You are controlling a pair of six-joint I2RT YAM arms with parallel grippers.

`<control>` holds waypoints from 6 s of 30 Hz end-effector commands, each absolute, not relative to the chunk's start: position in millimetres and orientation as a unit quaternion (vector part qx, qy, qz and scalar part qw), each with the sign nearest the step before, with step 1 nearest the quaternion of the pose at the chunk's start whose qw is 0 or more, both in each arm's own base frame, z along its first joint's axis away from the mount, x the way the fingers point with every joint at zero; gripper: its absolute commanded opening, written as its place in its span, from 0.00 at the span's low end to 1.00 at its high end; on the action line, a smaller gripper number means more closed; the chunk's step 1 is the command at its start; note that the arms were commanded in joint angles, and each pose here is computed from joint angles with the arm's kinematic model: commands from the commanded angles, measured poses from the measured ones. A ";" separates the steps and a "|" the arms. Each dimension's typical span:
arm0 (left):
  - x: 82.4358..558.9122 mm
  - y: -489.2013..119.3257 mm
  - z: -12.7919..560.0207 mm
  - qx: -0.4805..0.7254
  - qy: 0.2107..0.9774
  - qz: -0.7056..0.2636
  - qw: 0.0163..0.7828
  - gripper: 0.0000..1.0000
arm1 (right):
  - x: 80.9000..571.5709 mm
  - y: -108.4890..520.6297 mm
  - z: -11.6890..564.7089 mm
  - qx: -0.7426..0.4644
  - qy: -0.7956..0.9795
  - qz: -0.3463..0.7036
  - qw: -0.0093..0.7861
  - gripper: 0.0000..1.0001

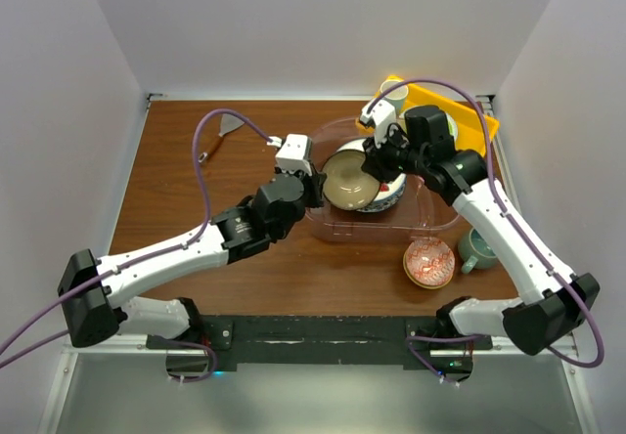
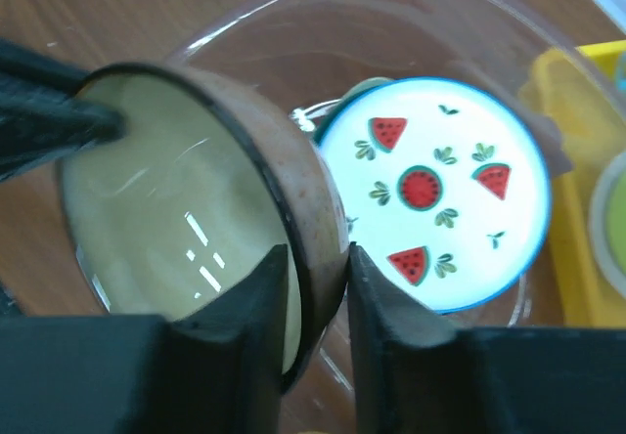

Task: Place the mixed dishes into the plastic bin
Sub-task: Pick up the bowl from the center of the board, then place the bowl in the plastic bin.

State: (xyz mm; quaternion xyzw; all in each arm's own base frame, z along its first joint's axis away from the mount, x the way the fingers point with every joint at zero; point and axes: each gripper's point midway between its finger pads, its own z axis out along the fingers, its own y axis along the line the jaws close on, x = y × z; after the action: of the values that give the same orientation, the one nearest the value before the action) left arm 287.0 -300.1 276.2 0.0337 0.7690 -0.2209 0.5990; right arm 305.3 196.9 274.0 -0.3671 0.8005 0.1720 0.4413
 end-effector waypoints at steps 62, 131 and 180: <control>252.8 -149.3 255.6 0.189 0.732 0.036 0.654 1.00 | 342.3 48.2 226.5 -0.391 0.854 0.076 0.334 0.00; 254.5 -147.1 252.5 0.190 0.734 0.040 0.651 1.00 | 358.7 -1.7 58.9 -0.409 0.905 0.015 0.115 0.22; 254.3 -146.9 254.4 0.188 0.733 0.034 0.652 1.00 | 343.9 52.4 215.3 -0.436 0.844 0.095 0.297 0.71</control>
State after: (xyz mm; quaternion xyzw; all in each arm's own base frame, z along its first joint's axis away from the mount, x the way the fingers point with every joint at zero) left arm 252.9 -147.1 245.2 0.1943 0.7419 0.0400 0.6405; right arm 362.8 24.0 184.4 -0.4182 0.8704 0.0281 0.2583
